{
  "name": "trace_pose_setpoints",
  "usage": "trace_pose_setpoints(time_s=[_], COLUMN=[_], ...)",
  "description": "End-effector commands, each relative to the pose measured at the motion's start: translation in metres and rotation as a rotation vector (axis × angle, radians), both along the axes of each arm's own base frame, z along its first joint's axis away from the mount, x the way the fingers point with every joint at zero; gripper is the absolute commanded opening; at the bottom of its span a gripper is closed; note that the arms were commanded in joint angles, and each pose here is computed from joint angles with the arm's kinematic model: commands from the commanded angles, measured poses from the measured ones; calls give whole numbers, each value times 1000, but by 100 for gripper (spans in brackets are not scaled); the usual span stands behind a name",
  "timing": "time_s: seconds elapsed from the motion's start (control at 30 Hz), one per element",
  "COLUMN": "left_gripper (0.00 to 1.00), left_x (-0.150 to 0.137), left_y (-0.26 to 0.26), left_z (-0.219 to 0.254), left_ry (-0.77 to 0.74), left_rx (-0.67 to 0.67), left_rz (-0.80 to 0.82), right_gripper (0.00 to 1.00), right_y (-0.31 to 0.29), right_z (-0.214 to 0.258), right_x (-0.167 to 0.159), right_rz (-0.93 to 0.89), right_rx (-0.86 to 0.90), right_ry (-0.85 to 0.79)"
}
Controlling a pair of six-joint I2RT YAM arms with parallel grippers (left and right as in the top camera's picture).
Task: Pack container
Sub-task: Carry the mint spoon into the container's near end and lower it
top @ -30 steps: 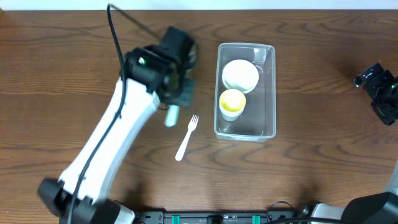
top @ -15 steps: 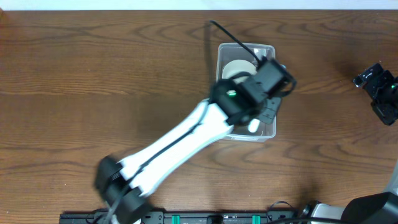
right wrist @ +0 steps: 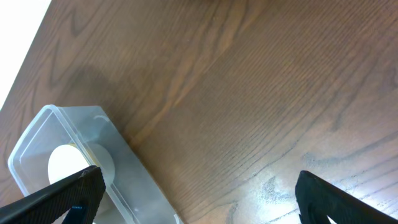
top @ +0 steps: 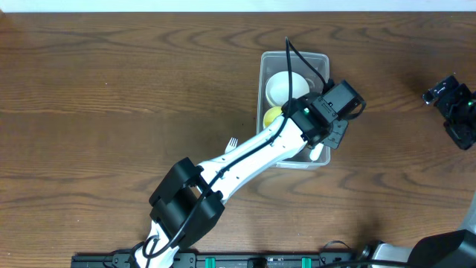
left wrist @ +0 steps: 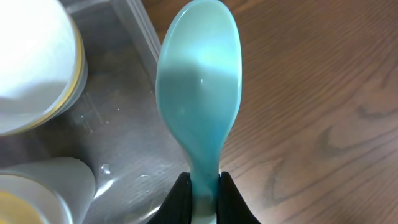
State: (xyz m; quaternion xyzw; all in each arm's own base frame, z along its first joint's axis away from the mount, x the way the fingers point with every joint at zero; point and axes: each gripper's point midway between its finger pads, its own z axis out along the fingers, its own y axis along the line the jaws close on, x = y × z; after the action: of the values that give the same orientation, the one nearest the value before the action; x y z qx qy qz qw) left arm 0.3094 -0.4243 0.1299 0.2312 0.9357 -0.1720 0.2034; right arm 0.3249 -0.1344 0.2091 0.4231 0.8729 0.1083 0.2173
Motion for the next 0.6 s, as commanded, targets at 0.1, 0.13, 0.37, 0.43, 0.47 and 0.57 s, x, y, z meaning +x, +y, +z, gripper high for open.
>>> trace_pose_setpoints(time_s=[0.1,0.13,0.37,0.43,0.47,0.57], left_gripper=[6,6,6,6,6,6], left_x=[6,8,25,25,24,24], left_y=[2,2,16,16,16,17], left_z=[1,2,3,3,2,2], left_ry=[26,17,-86,-81,-75,-62], left_rx=[-28,-28,43,43,42,35], left_rz=[74,79,108,112,120,147], right_gripper=[99,99,99,99,99,99], right_y=[-2,-2,-2,-2,-2,-2], right_z=[0,0,0,0,0,0], right_x=[0,0,0,0,0,0], right_rz=[-11,-11,-11,-11,-11,-11], right_rx=[4,4,4,4,4,4], right_ry=[0,0,0,0,0,0])
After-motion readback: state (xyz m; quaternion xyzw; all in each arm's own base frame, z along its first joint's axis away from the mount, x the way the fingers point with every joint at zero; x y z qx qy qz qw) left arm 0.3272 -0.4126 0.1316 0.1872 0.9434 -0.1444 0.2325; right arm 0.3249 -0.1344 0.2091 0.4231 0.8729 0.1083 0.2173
